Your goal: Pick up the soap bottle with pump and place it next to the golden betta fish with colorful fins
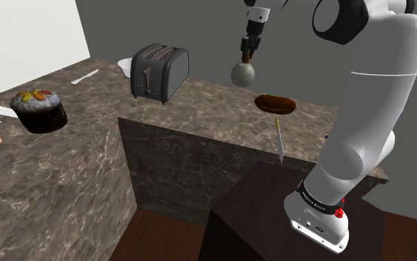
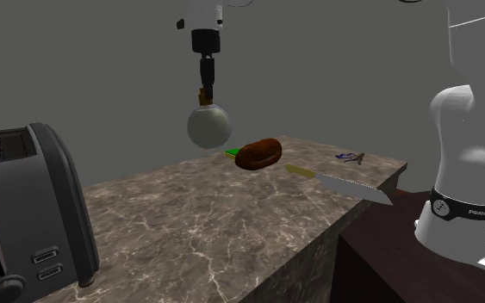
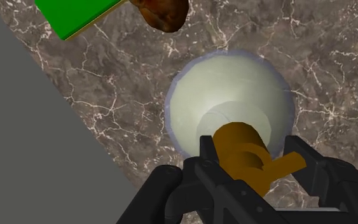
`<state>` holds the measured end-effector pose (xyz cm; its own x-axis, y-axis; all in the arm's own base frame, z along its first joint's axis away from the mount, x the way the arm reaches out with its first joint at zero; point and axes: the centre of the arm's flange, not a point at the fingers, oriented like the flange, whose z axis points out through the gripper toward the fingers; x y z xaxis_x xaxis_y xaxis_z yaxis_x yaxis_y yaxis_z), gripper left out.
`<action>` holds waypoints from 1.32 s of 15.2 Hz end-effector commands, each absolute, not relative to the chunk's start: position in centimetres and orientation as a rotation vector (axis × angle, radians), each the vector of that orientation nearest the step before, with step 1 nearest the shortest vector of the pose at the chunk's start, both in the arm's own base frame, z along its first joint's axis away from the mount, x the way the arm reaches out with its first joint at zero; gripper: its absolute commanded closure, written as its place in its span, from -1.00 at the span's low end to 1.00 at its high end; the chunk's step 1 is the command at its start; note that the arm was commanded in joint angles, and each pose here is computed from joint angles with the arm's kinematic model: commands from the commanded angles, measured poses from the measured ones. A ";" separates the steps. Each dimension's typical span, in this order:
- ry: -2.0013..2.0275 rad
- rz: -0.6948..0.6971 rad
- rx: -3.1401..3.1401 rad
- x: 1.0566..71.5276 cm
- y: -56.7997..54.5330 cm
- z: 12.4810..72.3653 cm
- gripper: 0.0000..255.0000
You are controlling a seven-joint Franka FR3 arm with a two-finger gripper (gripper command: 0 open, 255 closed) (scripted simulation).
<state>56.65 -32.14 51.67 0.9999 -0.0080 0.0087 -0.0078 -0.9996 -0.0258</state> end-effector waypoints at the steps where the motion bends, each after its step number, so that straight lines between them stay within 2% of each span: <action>1: 0.012 -0.014 -3.116 56.7 -32.1 52.7 1.00; 20: 0.012 -0.014 -3.116 56.7 -32.1 62.7 1.00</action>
